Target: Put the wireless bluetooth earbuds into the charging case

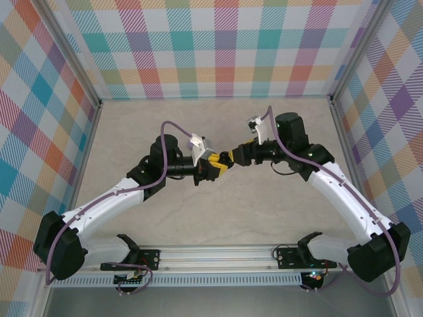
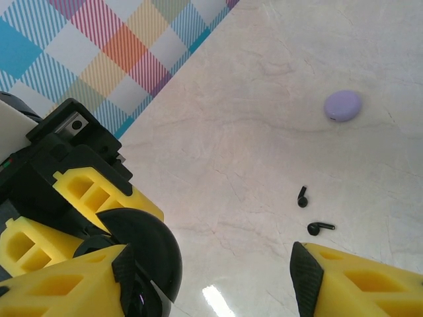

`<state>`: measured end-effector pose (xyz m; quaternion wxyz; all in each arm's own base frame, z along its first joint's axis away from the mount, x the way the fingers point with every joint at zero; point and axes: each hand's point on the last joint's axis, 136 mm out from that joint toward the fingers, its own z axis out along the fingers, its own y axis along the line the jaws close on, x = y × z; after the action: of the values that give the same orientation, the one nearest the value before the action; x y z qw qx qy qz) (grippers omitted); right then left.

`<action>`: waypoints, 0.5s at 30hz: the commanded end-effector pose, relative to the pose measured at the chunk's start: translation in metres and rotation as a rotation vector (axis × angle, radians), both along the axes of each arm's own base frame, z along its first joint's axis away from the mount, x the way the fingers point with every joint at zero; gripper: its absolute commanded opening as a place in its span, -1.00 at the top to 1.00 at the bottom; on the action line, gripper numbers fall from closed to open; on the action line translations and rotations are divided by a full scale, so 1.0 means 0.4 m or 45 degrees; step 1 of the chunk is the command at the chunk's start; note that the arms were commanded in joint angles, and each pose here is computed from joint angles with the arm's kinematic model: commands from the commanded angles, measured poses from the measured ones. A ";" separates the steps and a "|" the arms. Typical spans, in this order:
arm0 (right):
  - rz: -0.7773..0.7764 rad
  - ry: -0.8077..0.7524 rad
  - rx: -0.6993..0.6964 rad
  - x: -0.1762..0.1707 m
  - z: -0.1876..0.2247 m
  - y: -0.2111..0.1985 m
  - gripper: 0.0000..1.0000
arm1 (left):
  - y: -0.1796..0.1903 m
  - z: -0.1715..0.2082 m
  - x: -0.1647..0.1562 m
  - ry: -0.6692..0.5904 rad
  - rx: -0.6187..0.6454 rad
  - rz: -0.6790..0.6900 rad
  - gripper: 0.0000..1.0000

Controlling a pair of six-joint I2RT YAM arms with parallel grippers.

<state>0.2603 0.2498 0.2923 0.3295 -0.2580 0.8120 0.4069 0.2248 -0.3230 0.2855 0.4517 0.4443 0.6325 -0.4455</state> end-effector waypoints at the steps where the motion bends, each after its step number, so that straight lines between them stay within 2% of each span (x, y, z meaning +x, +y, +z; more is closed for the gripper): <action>1: -0.095 -0.030 -0.016 0.027 0.021 -0.018 -0.31 | -0.003 0.050 -0.028 -0.078 -0.056 -0.040 0.92; 4: -0.221 -0.047 -0.057 0.053 0.019 -0.048 -0.32 | 0.006 0.043 -0.023 -0.071 -0.035 0.000 0.90; 8: -0.425 0.001 -0.199 0.102 -0.037 -0.104 -0.34 | 0.028 0.035 -0.034 -0.065 -0.009 0.030 0.89; 15: -0.452 0.235 -0.375 0.149 -0.184 -0.097 -0.31 | 0.073 0.044 -0.065 -0.048 -0.006 0.091 0.88</action>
<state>0.3044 0.2106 0.2475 0.3281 -0.1442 0.8931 0.2720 0.2114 -0.3022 0.3056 0.4831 0.4308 0.6317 -0.4266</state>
